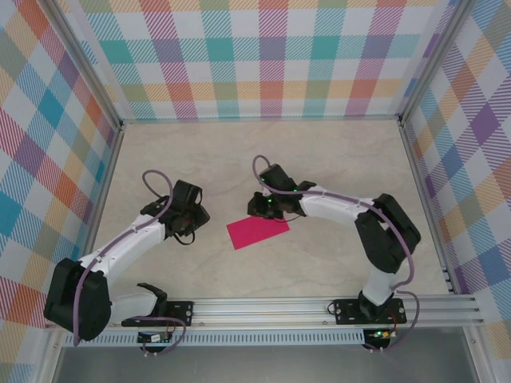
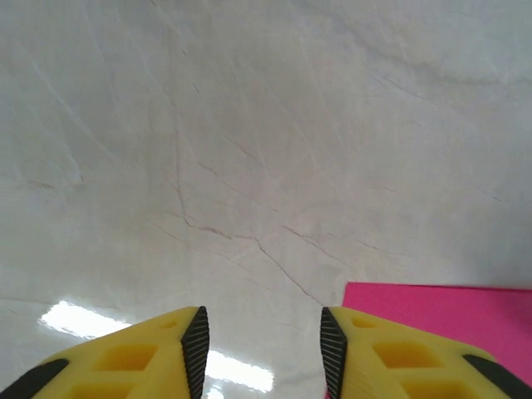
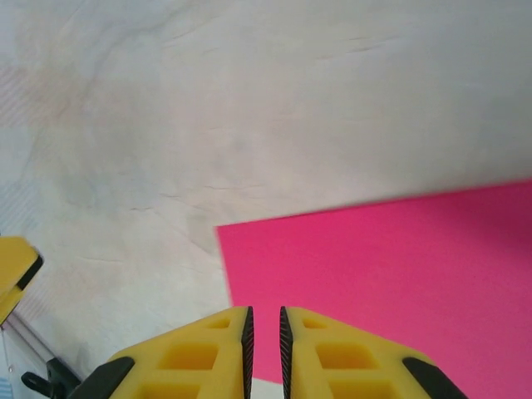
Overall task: Fold a paper plane with a square sheet of paper (pick it up from the middle)
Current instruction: First fold in half a square sheet of paper at the center of the table, then rotate the paper at the center of the table.
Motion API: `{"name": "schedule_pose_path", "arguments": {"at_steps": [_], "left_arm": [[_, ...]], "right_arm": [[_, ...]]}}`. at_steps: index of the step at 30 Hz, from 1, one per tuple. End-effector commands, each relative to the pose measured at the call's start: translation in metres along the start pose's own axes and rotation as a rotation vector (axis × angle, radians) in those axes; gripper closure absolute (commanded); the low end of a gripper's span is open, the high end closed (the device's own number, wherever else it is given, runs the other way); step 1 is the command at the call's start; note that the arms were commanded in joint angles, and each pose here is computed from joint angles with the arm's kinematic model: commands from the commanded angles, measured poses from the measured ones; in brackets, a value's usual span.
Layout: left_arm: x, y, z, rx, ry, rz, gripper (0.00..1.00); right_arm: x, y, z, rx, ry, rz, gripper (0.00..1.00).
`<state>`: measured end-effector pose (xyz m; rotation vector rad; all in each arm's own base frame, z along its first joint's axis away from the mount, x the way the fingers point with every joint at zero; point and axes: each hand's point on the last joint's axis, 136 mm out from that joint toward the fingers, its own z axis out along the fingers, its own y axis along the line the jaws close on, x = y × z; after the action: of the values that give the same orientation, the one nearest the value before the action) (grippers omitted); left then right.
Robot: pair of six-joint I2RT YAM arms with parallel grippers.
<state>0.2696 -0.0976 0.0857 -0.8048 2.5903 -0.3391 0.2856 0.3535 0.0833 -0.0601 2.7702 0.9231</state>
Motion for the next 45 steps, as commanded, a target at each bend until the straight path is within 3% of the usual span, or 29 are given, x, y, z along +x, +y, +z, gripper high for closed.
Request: {"name": "schedule_pose_path", "arguments": {"at_steps": [1, 13, 19, 23, 28, 29, 31, 33, 37, 45], "left_arm": [[-0.005, 0.009, -0.002, -0.027, 0.05, 0.028, 0.53], [-0.013, 0.017, -0.002, -0.033, 0.05, 0.012, 0.48], [-0.014, 0.017, -0.003, -0.031, 0.042, 0.015, 0.48], [-0.012, 0.018, -0.003, -0.033, 0.052, 0.026, 0.48], [-0.006, 0.017, -0.001, -0.01, 0.07, 0.021, 0.48], [-0.006, 0.016, -0.001, -0.006, 0.074, 0.02, 0.48], [-0.004, 0.011, -0.002, 0.023, 0.083, 0.031, 0.47], [-0.002, 0.006, -0.004, 0.052, 0.099, 0.04, 0.45], [0.002, -0.002, -0.007, 0.099, 0.115, 0.05, 0.41], [0.013, -0.011, -0.01, 0.161, 0.169, 0.063, 0.3]], "right_arm": [[0.018, -0.003, 0.028, 0.079, 0.089, -0.024, 0.82], [0.051, 0.003, 0.079, 0.157, 0.252, -0.088, 0.84], [0.095, -0.005, 0.073, 0.143, 0.405, -0.273, 0.85], [0.122, -0.036, 0.046, 0.165, 0.471, -0.415, 0.87], [0.103, -0.038, 0.005, 0.166, 0.358, -0.533, 0.82], [0.092, -0.033, -0.002, 0.171, 0.314, -0.505, 0.78], [0.071, -0.03, -0.014, 0.188, 0.213, -0.374, 0.58], [0.056, -0.043, -0.019, 0.247, 0.136, -0.261, 0.49], [0.039, -0.077, -0.018, 0.395, 0.068, -0.105, 0.48], [0.003, -0.096, -0.008, 0.463, 0.005, 0.001, 0.49]]}}
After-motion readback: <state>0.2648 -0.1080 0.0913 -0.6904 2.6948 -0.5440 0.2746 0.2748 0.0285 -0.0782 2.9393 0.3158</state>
